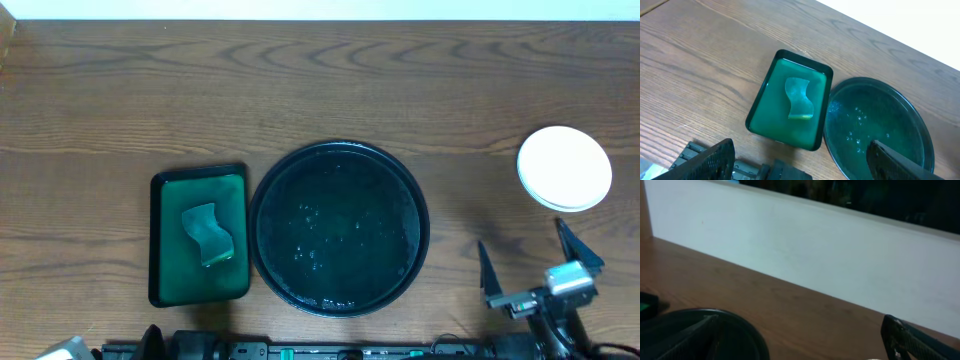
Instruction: Clean dirty plates on tray and stack at the side
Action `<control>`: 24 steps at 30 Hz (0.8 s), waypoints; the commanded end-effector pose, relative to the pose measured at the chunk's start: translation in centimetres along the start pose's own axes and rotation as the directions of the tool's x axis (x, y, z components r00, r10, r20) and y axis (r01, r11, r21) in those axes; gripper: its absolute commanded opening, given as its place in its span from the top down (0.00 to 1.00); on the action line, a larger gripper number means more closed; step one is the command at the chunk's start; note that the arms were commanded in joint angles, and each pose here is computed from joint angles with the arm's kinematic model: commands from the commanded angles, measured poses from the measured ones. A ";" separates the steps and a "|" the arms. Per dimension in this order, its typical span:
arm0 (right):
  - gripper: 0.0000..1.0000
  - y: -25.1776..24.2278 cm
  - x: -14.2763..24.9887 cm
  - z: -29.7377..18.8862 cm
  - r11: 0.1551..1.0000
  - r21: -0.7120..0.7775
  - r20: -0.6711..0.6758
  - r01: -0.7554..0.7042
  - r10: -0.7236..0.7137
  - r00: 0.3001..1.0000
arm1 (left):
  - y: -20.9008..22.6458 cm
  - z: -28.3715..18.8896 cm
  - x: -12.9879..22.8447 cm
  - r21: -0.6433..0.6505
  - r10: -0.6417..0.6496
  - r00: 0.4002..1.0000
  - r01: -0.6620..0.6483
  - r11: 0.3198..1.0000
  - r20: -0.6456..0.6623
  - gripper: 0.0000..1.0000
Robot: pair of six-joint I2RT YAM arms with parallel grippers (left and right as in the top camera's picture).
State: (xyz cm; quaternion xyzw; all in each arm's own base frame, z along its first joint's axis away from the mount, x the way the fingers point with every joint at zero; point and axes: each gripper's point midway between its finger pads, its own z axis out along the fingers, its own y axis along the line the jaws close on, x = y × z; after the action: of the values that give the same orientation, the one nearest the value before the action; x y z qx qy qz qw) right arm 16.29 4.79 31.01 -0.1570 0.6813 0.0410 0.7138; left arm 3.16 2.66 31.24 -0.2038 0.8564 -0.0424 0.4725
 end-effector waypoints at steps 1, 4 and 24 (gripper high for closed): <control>0.01 0.1 1.6 1.0 1.000 -0.004 -0.017 -0.022 0.022 1.000 | 0.8 -0.2 1.7 -0.026 0.008 0.998 -0.010 1.000 -0.067 0.16; 0.01 0.0 2.4 2.2 1.000 -0.001 0.006 -0.019 0.019 1.000 | 0.8 -0.2 1.7 -0.026 0.008 0.998 -0.010 1.000 -0.067 0.16; 0.01 -0.4 8.6 6.8 0.978 0.016 0.176 -0.206 0.200 0.964 | 0.8 -0.2 1.7 -0.026 0.008 0.998 -0.010 1.000 -0.067 0.16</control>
State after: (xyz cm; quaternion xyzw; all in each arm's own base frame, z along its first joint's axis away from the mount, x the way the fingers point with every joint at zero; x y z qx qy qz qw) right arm 23.27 5.55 23.18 -0.0898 0.6306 0.1147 0.7623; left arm 3.16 2.66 31.24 -0.2038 0.8564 -0.0424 0.4725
